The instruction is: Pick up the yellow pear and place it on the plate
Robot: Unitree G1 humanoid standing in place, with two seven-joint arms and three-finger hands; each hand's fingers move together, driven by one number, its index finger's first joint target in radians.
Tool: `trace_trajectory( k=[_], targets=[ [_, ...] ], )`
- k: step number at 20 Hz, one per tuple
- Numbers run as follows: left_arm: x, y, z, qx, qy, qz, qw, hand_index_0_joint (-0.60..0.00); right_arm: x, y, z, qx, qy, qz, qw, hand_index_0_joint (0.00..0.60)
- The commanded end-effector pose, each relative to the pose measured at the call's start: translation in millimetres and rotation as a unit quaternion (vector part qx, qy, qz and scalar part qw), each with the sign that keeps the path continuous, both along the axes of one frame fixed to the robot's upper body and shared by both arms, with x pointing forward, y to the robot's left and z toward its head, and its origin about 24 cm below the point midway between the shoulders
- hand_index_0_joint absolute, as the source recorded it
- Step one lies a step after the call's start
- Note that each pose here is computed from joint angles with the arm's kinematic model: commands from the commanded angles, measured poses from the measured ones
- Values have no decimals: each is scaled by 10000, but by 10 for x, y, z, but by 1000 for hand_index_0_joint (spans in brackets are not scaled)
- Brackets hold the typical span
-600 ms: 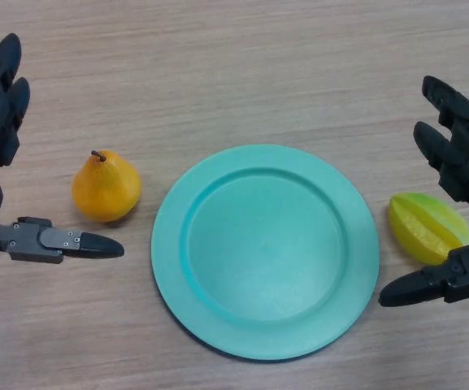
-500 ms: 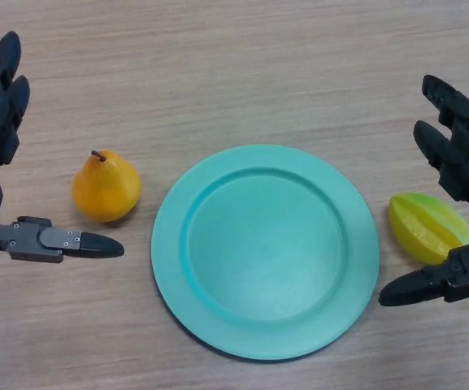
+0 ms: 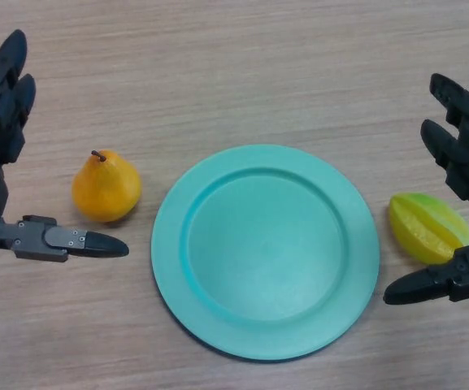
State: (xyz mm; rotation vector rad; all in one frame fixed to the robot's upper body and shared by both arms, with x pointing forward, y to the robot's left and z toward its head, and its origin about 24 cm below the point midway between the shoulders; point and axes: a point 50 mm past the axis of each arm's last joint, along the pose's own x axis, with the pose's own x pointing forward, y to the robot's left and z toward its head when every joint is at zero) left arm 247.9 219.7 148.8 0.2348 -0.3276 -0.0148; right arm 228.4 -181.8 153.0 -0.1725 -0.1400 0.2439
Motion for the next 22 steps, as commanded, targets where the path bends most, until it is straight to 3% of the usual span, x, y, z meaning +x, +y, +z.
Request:
trace_trajectory(
  k=[1, 6, 11, 14, 22],
  targets=[
    [-23, 60, 288, 297, -1029, 106, 9942, 0, -120, -73, 347, -247, -1284, -138, 9913, 0],
    [189, 63, 143, 458, -923, 272, 9943, 0, -169, -90, 366, -187, -1233, -153, 9921, 0],
    [459, 106, -122, 655, -504, 387, 9958, 0, -205, -130, 372, -240, -1260, -251, 9914, 0],
    [543, 131, -219, 622, -255, 449, 9967, 0, -214, -147, 395, -265, -1327, -322, 9903, 0],
    [798, 144, -424, 842, -10, 657, 9943, 0, -246, -172, 416, -269, -1442, -385, 9884, 0]
  ],
)
